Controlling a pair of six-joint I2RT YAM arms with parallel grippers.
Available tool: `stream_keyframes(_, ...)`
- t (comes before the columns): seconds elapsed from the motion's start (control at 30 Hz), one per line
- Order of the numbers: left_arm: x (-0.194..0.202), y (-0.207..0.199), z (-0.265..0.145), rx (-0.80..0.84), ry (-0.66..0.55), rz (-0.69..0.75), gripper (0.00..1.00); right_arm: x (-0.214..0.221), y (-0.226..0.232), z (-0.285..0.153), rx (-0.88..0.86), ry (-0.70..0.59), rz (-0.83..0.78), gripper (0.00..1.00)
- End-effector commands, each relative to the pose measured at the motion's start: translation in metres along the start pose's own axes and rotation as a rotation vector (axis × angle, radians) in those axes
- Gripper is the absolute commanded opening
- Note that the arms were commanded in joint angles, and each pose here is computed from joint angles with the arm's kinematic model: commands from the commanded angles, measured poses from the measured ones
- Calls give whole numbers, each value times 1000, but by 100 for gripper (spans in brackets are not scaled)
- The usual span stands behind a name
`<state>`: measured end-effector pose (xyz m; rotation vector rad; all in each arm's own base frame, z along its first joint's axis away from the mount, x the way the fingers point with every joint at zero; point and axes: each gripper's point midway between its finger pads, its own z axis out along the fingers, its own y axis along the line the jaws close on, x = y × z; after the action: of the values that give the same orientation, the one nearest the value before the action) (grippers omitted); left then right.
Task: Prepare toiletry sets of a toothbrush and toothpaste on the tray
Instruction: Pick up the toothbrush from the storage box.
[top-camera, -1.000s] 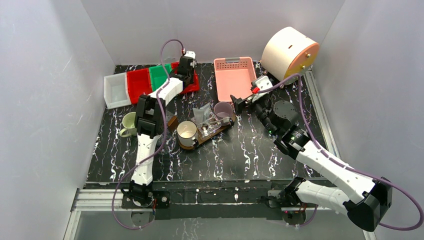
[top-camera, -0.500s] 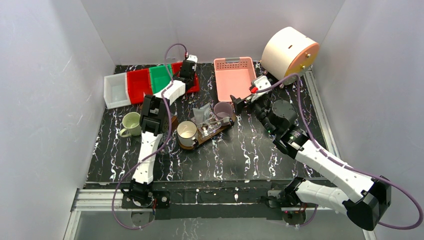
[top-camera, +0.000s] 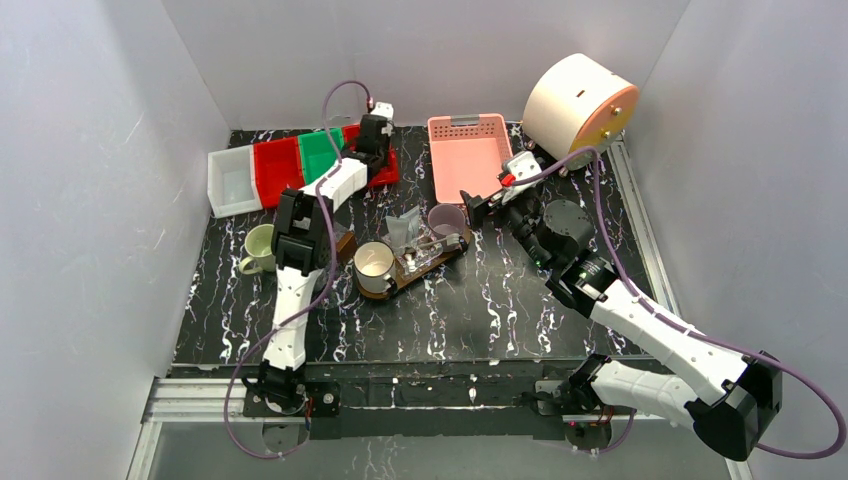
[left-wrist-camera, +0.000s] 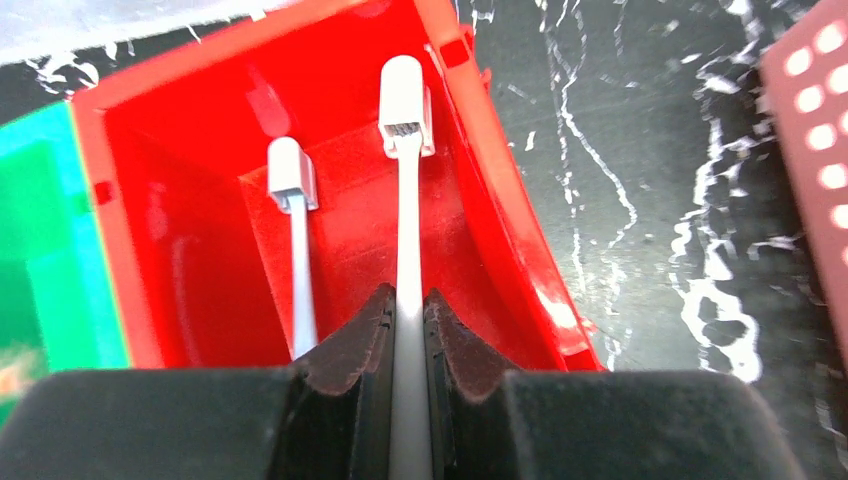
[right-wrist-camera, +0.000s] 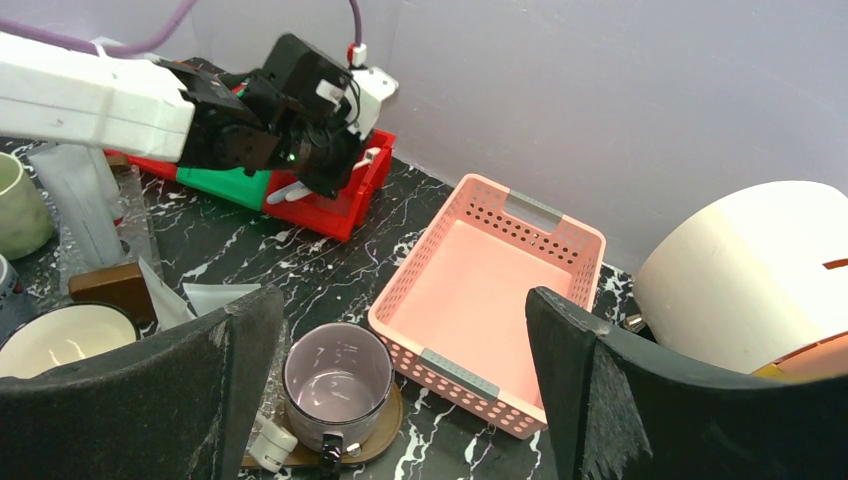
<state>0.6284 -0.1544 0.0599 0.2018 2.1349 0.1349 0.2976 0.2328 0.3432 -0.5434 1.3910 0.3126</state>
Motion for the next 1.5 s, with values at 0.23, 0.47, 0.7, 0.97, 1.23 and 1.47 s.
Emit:
stream_keyframes(0.23,-137,29,-128,52,-398,-232,0,-19,6,4,-29,-53,48,99)
stream_keyframes(0.47,-165,31,-209,190,-581,-435,0,-28,21,12,-92,-71,139,99)
stream_keyframes(0.7,-167,26,-273,360,-673,-622,0,-34,54,29,-234,-103,249,98)
stream_keyframes(0.97,-166,24,-331,527,-761,-763,0,-42,91,54,-382,-156,369,96)
stream_keyframes(1.23,-166,8,-376,731,-805,-812,0,-50,108,71,-454,-193,454,92)
stream_keyframes(1.47,-163,11,-398,777,-858,-832,0,-60,121,70,-539,-217,505,87)
